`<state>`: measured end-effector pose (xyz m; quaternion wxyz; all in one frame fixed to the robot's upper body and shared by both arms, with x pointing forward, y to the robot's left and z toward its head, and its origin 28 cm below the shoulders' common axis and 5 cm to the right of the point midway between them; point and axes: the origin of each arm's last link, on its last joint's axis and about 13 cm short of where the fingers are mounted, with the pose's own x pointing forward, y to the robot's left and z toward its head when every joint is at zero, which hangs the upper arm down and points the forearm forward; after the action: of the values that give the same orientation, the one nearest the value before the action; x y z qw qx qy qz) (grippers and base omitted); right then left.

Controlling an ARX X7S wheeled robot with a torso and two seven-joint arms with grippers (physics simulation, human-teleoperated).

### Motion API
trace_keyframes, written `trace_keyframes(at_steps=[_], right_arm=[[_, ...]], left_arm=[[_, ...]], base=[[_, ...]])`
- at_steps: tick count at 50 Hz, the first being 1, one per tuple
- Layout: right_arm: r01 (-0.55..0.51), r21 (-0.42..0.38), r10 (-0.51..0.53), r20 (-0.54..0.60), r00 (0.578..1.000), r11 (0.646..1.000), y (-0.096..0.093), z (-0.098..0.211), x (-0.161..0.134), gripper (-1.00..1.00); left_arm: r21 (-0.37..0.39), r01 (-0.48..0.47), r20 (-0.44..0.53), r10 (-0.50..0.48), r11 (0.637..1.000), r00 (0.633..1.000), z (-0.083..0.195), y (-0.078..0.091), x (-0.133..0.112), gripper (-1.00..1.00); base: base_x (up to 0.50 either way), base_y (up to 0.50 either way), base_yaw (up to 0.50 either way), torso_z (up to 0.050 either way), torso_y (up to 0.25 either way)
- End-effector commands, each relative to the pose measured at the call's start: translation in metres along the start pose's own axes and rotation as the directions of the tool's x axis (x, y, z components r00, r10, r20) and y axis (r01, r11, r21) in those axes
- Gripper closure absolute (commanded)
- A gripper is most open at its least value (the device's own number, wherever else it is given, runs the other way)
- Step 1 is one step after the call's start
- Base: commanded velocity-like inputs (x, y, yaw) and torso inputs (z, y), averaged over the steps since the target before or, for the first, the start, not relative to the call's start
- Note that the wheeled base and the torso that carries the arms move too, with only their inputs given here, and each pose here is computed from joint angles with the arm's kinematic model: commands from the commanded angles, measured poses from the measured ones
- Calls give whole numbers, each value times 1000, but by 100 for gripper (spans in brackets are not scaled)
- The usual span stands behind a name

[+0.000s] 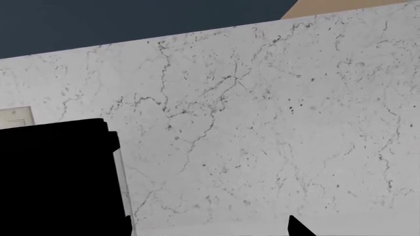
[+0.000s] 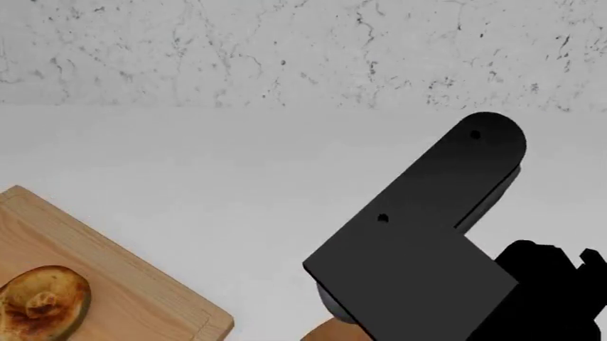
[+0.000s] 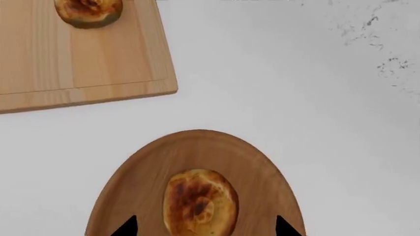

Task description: Place all breads on the cutting board.

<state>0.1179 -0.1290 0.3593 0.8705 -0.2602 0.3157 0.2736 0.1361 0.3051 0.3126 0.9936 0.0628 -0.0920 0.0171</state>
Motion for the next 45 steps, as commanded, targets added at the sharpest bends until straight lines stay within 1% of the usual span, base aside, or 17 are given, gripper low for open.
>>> trace_keyframes(at_steps=[1, 9, 13, 19, 25, 27, 33, 45], right_arm=[[4, 7, -4, 11, 1000, 1000, -9, 2, 14, -100], [-35, 29, 35, 1, 999, 999, -12, -4, 31, -100], [-52, 40, 53, -12, 999, 998, -12, -9, 33, -100], [-71, 61, 73, -23, 997, 996, -12, -13, 40, -100], [-80, 78, 82, -24, 996, 994, -15, -16, 48, -100], [-81, 81, 83, -26, 996, 993, -16, -16, 52, -100], [-81, 74, 84, -35, 996, 994, -18, -18, 57, -100], [-108, 93, 113, -45, 993, 990, -19, -20, 73, -100]], left_arm=[[6, -5, -3, 5, 1000, 1000, 3, 0, -5, -100], [11, -8, -5, 8, 1000, 1000, 5, 0, -7, -100], [13, -10, -9, 10, 1000, 1000, -2, 0, 3, -100], [14, -10, -9, 10, 1000, 1000, 0, 0, -1, -100], [17, -10, -14, 11, 1000, 1000, -4, 0, 2, -100], [18, -10, -14, 10, 1000, 1000, -2, 0, 0, -100], [18, -8, -19, 9, 1000, 1000, -5, -1, 3, -100], [20, -9, -22, 9, 1000, 1000, -6, -1, 2, -100]], base=[[0, 0, 0, 0, 0], [0, 0, 0, 0, 0], [0, 0, 0, 0, 0], [0, 0, 0, 0, 0], [0, 0, 0, 0, 0], [0, 0, 0, 0, 0], [0, 0, 0, 0, 0], [0, 0, 0, 0, 0]])
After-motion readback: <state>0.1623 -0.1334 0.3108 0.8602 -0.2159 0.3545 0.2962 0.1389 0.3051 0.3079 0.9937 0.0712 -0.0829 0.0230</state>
